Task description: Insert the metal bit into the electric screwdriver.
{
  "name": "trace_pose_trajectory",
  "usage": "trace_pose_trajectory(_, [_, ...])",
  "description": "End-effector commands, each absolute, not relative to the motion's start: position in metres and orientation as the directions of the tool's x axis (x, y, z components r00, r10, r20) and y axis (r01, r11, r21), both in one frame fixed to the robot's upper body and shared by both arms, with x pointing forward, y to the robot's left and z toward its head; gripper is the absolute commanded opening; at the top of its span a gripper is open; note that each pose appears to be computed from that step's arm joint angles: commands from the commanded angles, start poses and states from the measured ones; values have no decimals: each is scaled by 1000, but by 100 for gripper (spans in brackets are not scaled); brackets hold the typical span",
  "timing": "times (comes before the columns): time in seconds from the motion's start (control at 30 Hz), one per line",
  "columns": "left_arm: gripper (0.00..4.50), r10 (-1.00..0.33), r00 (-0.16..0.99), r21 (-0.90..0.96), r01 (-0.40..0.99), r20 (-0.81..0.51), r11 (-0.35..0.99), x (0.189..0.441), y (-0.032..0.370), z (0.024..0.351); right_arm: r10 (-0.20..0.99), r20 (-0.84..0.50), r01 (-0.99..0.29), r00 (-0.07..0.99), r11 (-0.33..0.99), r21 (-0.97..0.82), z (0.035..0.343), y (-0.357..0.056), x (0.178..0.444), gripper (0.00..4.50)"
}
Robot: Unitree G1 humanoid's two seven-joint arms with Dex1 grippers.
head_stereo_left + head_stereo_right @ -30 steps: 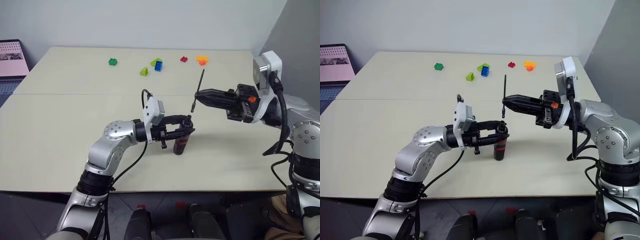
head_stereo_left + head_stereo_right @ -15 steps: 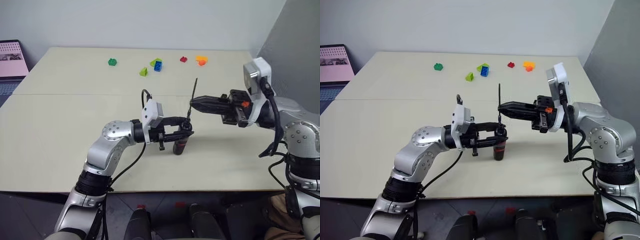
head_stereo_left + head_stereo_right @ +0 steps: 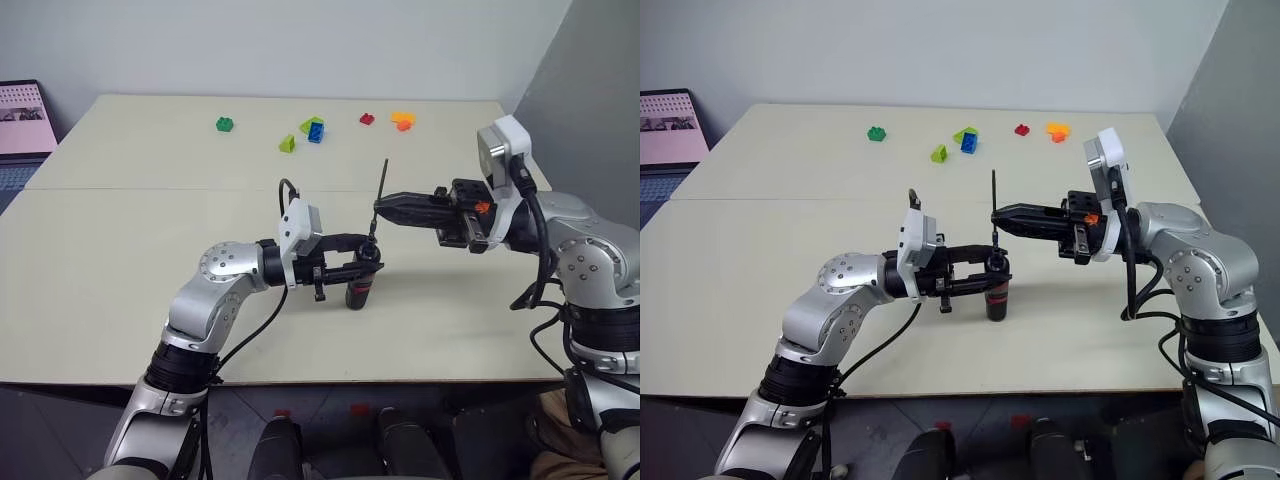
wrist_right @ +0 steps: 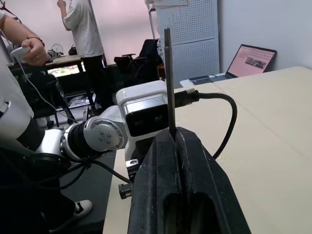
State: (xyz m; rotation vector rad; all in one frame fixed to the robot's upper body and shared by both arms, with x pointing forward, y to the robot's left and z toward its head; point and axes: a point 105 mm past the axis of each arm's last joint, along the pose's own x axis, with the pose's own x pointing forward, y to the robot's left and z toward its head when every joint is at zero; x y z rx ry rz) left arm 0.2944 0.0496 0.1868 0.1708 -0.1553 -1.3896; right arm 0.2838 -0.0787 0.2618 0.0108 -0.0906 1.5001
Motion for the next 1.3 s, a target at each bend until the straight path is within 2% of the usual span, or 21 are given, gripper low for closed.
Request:
trace_pose_trajectory(0.03, [161,-982,191,227,956,-3,185,295,54,187,996,74,-993,49,56,-103,269,-79,280,0])
trace_pose_trajectory(0.4, [161,-981,192,230,955,-12,185,295,55,185,999,33,-993,42,45,-112,259,-80,282,0])
trace_pose_trajectory(0.63, [161,-983,183,232,957,-21,173,294,56,185,999,-46,-991,3,-3,-133,250,-80,283,0])
trace_pose_trajectory(0.97, [161,-983,178,234,958,-33,166,294,57,184,990,-121,-983,-69,-87,-159,253,-79,289,0])
trace_pose_trajectory(1.3, [161,-983,180,233,958,-41,166,294,59,182,987,-130,-979,-94,-116,-168,261,-81,286,0])
